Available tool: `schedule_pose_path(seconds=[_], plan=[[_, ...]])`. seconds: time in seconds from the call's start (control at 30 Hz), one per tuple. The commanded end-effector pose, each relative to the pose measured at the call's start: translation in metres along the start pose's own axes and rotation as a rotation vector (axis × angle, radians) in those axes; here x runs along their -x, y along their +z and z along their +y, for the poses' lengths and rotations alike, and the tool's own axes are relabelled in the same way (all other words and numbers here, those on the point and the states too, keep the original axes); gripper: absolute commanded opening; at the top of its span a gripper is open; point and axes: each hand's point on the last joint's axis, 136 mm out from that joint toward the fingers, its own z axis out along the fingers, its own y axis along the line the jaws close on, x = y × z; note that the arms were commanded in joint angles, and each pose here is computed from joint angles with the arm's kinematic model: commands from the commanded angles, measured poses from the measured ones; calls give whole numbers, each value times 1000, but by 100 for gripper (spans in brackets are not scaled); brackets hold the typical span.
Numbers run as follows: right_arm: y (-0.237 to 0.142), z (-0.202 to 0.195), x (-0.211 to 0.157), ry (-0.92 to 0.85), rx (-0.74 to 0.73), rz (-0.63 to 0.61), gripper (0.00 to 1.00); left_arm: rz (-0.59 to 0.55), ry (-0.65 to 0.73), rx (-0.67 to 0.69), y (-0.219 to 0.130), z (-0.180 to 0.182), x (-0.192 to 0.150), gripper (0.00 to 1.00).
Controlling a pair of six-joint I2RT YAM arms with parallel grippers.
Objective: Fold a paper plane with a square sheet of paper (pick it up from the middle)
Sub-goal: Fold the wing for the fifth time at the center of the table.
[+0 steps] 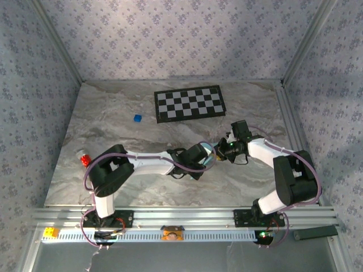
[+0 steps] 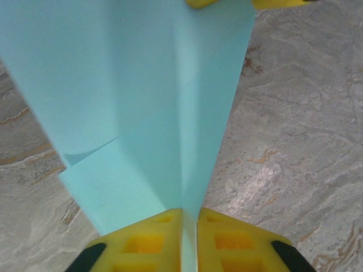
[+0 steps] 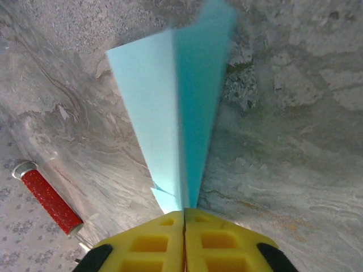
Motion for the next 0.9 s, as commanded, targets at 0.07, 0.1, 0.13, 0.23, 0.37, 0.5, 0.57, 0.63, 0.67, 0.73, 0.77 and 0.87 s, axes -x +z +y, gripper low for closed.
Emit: schedule_pose_path(seconds=[0.07,0.1,0.13,0.23,0.37,0.5,0.57,0.63,0.67,0.73,0.77,0.87], plan=[[1,10,-2,15,46,24,4,-24,75,73,-10,1,9,23],[2,11,-1,18,51,22,4,-25,84,86,-10,1,10,24],[2,12,-1,21,58,22,4,-24,93,100,-9,2,9,24],[2,13,-1,27,68,23,3,-23,115,137,-9,3,8,26],[2,14,-1,28,77,25,3,-25,145,170,-8,3,7,27],[2,14,-2,30,81,27,2,-16,155,201,-6,6,4,27],[2,14,-1,32,81,27,2,-10,154,210,-5,7,3,27],[2,14,-2,30,81,27,3,-8,156,215,-4,8,2,26],[2,13,-1,31,80,27,2,-9,158,217,-4,8,1,25],[2,13,-1,32,78,24,2,-8,158,217,-4,8,1,21],[2,13,-1,33,78,25,2,-12,157,218,-5,8,2,19],[2,13,-1,30,79,24,2,-23,154,217,-7,8,4,14]])
